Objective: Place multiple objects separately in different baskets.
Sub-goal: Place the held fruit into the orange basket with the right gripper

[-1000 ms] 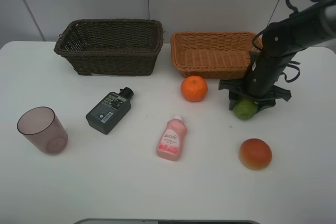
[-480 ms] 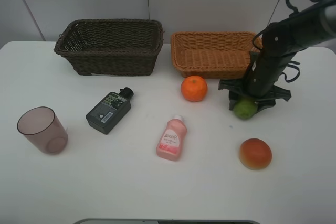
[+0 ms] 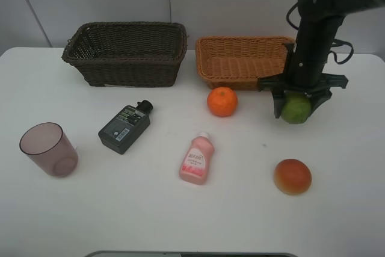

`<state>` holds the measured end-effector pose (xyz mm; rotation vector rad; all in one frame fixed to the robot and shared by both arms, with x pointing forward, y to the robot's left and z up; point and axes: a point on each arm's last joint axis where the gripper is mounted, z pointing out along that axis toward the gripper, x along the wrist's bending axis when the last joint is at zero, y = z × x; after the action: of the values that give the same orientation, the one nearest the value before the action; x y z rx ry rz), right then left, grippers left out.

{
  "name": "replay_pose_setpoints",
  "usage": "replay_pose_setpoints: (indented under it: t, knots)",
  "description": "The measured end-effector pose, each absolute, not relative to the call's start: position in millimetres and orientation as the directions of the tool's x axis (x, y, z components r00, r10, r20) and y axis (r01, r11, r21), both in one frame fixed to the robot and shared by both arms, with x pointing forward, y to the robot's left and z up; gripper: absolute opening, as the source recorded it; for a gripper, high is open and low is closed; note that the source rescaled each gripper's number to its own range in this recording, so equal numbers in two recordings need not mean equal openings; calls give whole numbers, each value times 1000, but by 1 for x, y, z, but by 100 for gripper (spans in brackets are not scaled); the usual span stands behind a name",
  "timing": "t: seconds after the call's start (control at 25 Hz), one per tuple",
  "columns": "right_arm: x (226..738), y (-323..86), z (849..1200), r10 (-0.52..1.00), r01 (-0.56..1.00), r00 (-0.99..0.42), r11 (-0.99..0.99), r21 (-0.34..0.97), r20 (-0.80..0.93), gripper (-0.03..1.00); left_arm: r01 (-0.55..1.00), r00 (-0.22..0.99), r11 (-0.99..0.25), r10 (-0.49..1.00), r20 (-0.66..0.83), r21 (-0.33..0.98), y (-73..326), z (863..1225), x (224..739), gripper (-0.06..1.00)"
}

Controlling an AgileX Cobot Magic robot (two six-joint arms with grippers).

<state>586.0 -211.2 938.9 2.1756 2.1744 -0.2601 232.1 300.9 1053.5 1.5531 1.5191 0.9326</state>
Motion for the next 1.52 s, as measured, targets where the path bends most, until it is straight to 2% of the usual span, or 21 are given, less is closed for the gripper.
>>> replay_pose_setpoints:
  t: [0.12,0.36,0.64,0.84,1.16,1.52]
  knots:
    - [596,-206,960,988,998,-25,17,-58,-153,32,446,26,-6,1000,-7,895,301,1053,232,93]
    - [624,-193,998,992,994,-60,70,88,-113,32,446,26,-6,1000,-7,895,301,1053,232,93]
    - [659,-184,1013,991,976,-76,96,193,-107,32,446,26,-6,1000,-7,895,301,1053,232,93]
    - [685,-180,1005,987,958,-82,116,261,-137,32,446,26,-6,1000,-7,895,301,1053,232,93]
    - [714,-171,962,987,916,-111,147,373,-116,32,446,26,-6,1000,-7,895,301,1053,232,93]
    - [724,-174,921,981,923,-125,169,347,-146,32,446,26,-6,1000,-7,895,301,1053,232,93]
